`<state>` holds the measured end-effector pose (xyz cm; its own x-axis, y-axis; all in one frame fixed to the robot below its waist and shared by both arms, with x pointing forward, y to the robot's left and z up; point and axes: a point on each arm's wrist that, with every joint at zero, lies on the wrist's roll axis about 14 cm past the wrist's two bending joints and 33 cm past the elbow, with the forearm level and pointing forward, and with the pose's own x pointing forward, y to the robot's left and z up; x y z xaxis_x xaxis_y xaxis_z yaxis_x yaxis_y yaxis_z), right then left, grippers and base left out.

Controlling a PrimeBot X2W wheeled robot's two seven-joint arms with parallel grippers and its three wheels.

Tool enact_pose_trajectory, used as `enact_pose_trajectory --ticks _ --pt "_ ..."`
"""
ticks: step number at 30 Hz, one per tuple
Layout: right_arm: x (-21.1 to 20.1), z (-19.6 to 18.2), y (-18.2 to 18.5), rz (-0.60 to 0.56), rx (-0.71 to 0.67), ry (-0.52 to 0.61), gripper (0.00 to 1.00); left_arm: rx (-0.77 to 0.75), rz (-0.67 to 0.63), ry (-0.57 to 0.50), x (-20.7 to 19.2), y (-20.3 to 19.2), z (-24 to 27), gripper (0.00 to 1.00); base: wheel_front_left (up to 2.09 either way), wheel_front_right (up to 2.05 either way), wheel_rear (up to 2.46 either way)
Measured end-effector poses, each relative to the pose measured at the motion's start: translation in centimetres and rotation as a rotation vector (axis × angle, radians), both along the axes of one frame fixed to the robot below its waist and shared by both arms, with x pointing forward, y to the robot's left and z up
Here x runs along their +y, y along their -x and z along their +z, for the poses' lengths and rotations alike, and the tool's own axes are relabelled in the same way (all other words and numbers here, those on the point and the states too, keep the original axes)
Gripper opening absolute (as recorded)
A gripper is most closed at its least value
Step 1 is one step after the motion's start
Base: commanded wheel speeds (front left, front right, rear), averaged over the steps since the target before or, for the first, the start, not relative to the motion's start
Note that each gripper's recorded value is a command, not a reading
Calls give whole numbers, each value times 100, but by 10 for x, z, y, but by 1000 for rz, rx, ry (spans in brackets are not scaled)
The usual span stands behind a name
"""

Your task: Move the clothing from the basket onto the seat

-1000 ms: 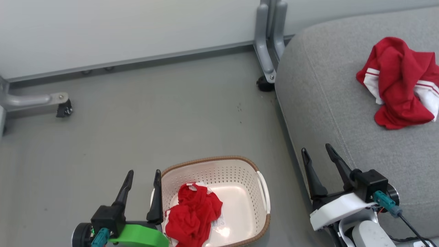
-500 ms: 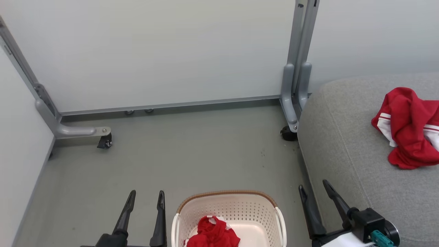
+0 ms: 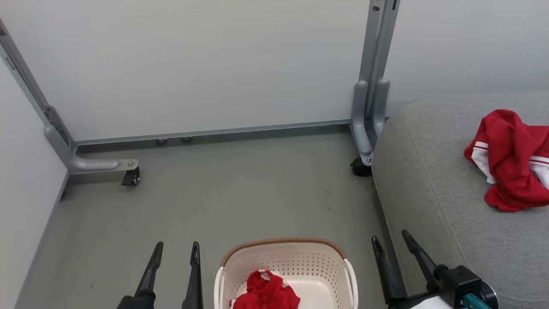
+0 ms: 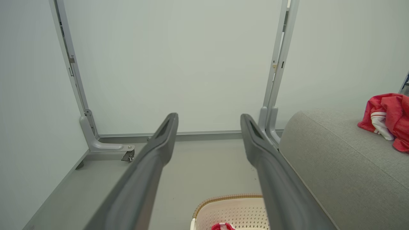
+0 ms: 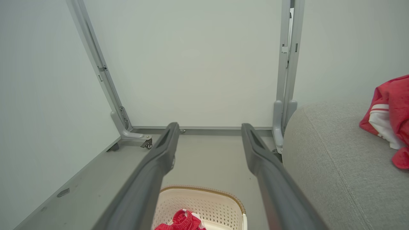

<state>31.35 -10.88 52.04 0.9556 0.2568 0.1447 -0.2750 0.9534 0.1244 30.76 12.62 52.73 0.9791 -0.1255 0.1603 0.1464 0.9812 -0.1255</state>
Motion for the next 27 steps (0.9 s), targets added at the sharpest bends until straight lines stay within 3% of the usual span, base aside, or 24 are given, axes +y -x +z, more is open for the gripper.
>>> enact_pose_trajectory --ticks 24,27 --pt "-6 -2 -2 -20 11 -21 100 40 -74 -46 -17 0 -15 100 0 0 0" --pt "-24 -2 -8 -76 25 -78 100 89 -109 -55 -25 -1 -30 100 0 0 0"
